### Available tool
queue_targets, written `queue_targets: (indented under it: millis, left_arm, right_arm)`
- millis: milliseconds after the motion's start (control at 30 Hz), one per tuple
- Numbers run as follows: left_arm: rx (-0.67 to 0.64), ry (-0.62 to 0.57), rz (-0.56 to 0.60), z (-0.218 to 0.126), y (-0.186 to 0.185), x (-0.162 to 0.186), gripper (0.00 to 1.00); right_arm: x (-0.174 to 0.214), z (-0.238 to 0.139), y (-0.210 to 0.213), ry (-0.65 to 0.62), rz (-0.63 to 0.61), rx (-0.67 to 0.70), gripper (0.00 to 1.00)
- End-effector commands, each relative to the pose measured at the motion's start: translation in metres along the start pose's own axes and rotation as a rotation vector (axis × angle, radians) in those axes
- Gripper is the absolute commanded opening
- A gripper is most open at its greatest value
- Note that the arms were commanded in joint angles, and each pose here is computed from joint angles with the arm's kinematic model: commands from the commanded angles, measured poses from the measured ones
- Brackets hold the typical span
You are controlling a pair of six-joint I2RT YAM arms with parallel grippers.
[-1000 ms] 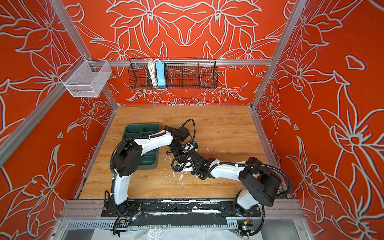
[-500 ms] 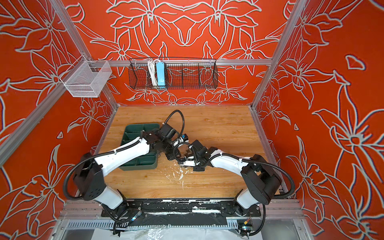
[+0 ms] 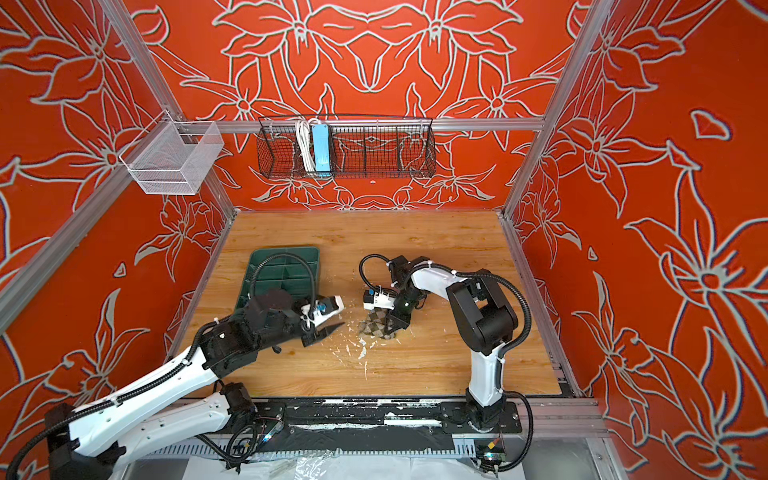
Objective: Roll the socks
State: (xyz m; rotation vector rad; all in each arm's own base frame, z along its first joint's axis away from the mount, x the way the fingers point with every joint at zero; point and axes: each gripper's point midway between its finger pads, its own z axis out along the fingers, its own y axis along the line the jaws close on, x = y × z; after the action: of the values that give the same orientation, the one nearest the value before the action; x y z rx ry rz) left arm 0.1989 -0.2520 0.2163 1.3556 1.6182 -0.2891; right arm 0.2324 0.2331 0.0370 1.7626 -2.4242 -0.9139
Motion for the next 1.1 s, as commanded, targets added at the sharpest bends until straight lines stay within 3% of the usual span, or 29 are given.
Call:
queue_targets:
  millis: [0, 167, 367, 633, 767, 867, 967, 1067]
  left_arm:
    - [0.04, 0.119, 0.26, 0.034, -0.026, 0.017, 0.6]
    - [0.08, 0.224, 0.415, 0.085, -0.048, 0.04, 0.59]
    - [0.053, 0.328, 0.429, 0.134, -0.048, 0.055, 0.56]
    - [0.026, 0.428, 0.459, 0.165, -0.047, 0.08, 0.52]
    - [0.057, 0.504, 0.456, 0.169, -0.053, 0.102, 0.33]
    - [0.092, 0.571, 0.437, 0.165, -0.056, 0.118, 0.2]
    - [0.12, 0.632, 0.328, 0.16, -0.053, 0.132, 0.14]
    - [0.169, 0.675, 0.237, 0.155, -0.051, 0.139, 0.1]
  right_arm:
    - [0.028, 0.009, -0.013, 0.114, 0.067, 0.013, 0.0]
    - [0.032, 0.007, -0.018, 0.149, 0.047, 0.01, 0.07]
    - [0.036, 0.008, -0.022, 0.15, 0.059, -0.004, 0.07]
    - [0.038, 0.011, -0.02, 0.139, 0.058, -0.021, 0.07]
    - [0.033, 0.006, -0.023, 0.105, 0.056, -0.006, 0.07]
    - [0.022, -0.01, -0.034, 0.012, 0.061, 0.073, 0.08]
    - [0.006, -0.037, -0.038, -0.13, 0.034, 0.181, 0.22]
    - [-0.004, -0.062, -0.034, -0.232, 0.012, 0.254, 0.72]
